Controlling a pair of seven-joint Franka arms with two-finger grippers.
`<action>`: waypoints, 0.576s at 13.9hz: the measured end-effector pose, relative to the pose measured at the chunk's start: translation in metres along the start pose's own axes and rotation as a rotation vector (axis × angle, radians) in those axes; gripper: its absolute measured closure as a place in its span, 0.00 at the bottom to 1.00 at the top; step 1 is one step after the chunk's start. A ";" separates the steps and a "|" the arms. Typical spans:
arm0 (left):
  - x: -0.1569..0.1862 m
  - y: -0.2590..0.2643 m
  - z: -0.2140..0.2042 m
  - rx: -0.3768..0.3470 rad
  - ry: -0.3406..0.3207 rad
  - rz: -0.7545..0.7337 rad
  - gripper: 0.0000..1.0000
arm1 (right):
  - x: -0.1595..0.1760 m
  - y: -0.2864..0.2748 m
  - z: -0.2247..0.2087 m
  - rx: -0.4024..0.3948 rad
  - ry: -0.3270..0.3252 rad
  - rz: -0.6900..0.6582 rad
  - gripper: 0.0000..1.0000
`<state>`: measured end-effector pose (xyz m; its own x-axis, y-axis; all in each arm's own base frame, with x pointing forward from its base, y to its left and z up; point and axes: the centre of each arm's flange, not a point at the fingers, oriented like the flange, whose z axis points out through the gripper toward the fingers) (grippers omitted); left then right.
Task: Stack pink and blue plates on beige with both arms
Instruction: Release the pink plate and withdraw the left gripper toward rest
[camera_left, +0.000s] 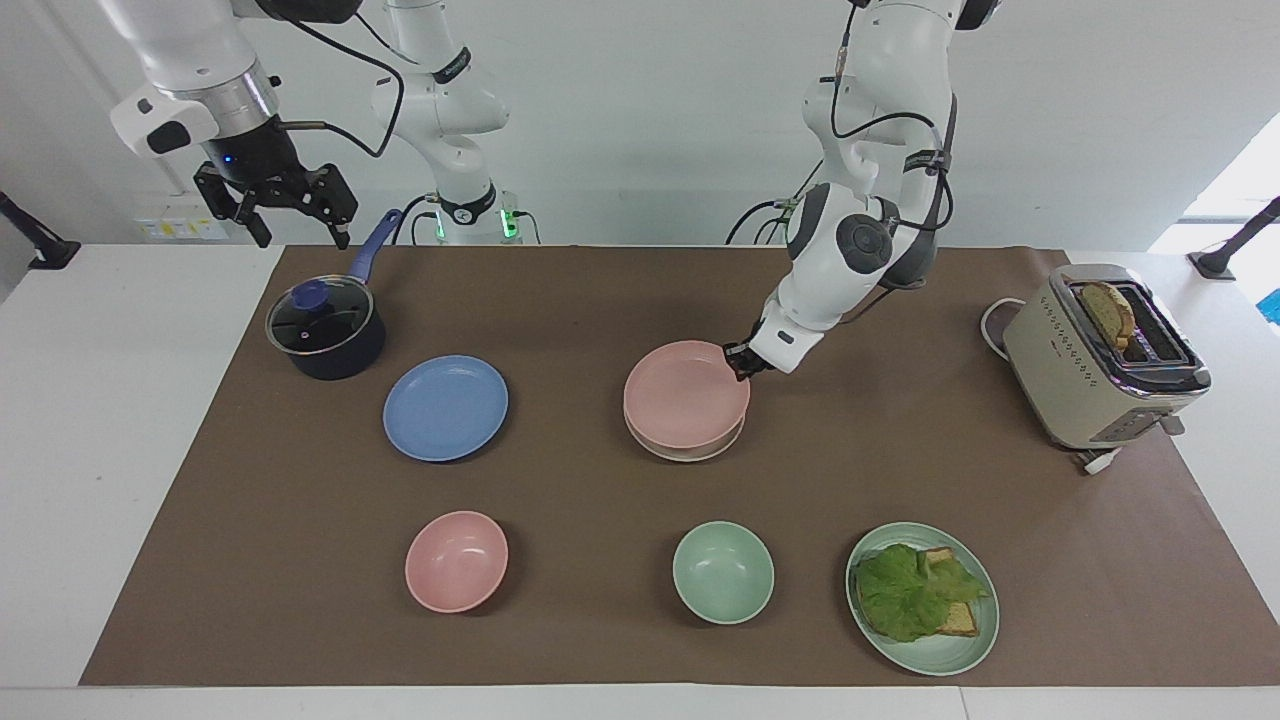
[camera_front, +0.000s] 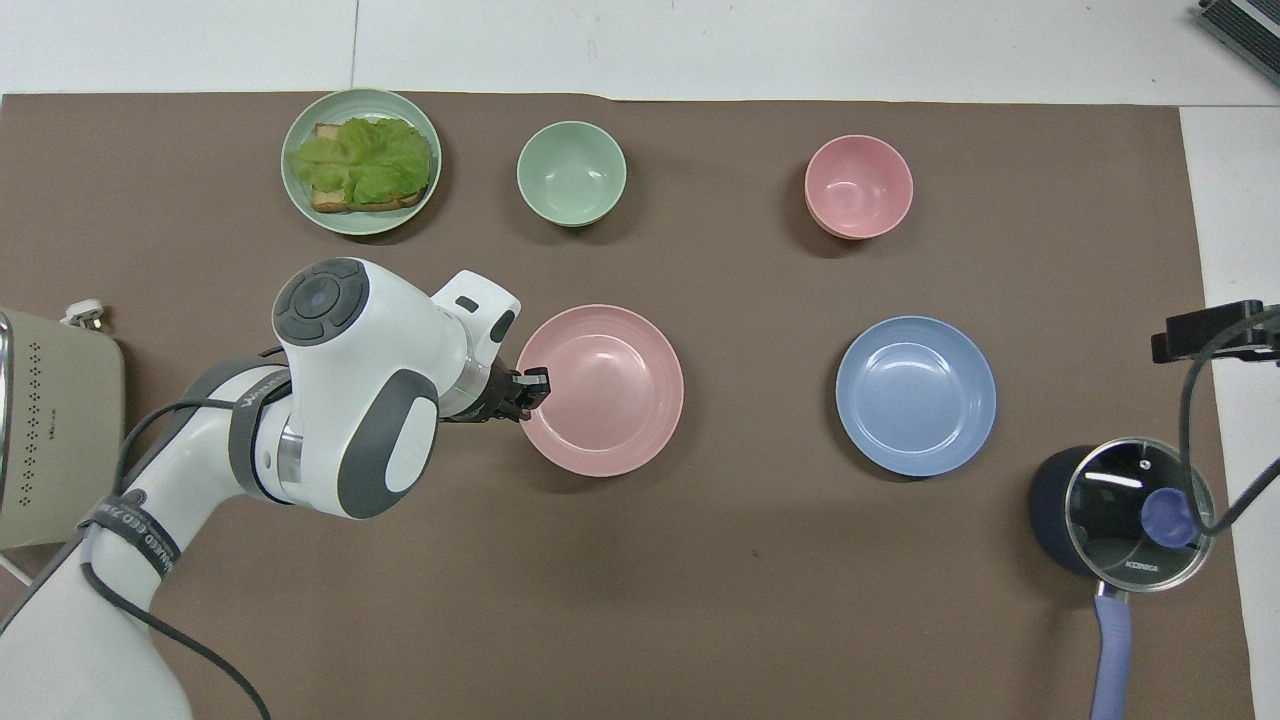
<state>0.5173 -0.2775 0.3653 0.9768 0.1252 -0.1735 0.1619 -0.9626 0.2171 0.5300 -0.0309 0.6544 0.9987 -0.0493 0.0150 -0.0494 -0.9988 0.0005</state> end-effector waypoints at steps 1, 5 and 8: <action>0.000 0.000 0.000 -0.001 0.001 -0.001 0.77 | 0.000 0.000 0.000 0.000 0.000 0.000 0.00; 0.001 0.000 -0.001 -0.002 0.005 -0.007 0.29 | 0.000 0.000 0.000 0.000 0.000 0.000 0.00; 0.003 -0.003 -0.003 0.003 0.012 -0.006 0.00 | 0.000 0.000 0.000 0.000 0.000 0.000 0.00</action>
<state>0.5205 -0.2733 0.3667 0.9776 0.1334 -0.1630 0.1670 -0.9626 0.2134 0.5300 -0.0309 0.6544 0.9987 -0.0494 0.0151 -0.0494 -0.9988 0.0004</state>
